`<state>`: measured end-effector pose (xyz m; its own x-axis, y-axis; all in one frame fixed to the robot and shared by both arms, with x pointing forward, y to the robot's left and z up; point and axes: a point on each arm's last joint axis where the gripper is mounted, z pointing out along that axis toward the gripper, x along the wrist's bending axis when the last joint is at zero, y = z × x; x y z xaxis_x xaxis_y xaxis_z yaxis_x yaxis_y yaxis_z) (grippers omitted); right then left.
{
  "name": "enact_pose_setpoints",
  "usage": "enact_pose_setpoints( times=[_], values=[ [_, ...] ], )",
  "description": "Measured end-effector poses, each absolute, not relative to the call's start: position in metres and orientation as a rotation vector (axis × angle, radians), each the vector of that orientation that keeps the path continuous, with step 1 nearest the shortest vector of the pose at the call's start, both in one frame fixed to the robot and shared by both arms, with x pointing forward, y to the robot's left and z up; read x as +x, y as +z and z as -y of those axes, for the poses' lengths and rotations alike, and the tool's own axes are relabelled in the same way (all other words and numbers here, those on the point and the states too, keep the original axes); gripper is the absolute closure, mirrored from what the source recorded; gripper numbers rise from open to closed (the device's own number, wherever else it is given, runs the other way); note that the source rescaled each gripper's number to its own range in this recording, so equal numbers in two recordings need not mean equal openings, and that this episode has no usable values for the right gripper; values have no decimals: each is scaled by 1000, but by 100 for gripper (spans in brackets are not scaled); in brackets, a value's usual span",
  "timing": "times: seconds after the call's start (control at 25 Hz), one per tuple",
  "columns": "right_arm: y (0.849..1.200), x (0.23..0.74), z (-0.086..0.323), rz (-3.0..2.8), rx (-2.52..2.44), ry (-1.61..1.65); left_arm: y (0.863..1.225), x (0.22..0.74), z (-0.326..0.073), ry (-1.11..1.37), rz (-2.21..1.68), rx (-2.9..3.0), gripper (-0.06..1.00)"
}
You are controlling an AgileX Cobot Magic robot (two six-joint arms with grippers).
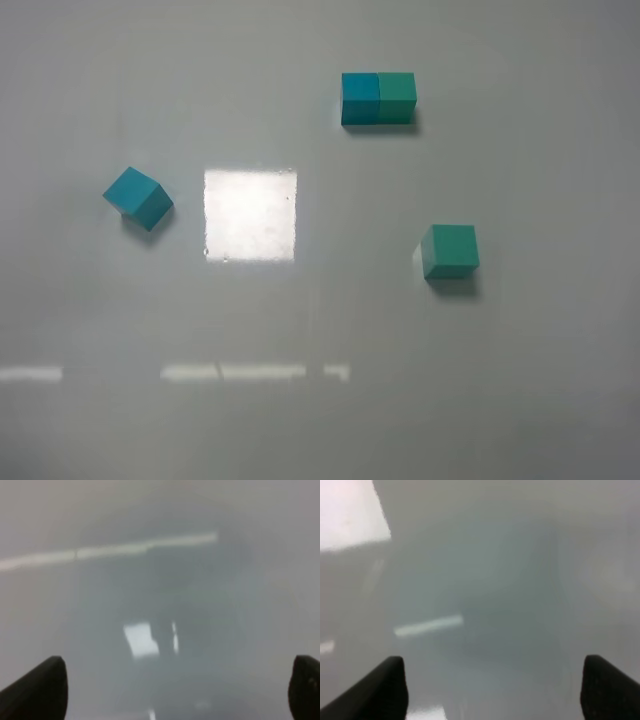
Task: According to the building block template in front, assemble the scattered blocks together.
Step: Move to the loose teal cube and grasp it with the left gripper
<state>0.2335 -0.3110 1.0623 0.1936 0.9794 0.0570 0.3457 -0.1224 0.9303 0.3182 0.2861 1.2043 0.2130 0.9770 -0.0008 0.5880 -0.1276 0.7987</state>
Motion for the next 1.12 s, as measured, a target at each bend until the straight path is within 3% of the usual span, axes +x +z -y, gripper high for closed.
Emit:
enact_pose_setpoints(
  times=[0.24, 0.44, 0.84, 1.12],
  values=[
    [1062, 234, 311, -1281, 1623, 943, 1255, 377, -275, 678, -1271, 1859, -5],
    [1062, 234, 311, -1281, 1623, 943, 1272, 415, -241, 601, -1080, 1970, -5],
    [1062, 234, 311, -1281, 1623, 943, 1234, 470, -93, 675, -609, 2422, -6],
    [1062, 234, 311, -1281, 1623, 943, 1206, 476, -24, 630, -298, 2544, -6]
  ],
)
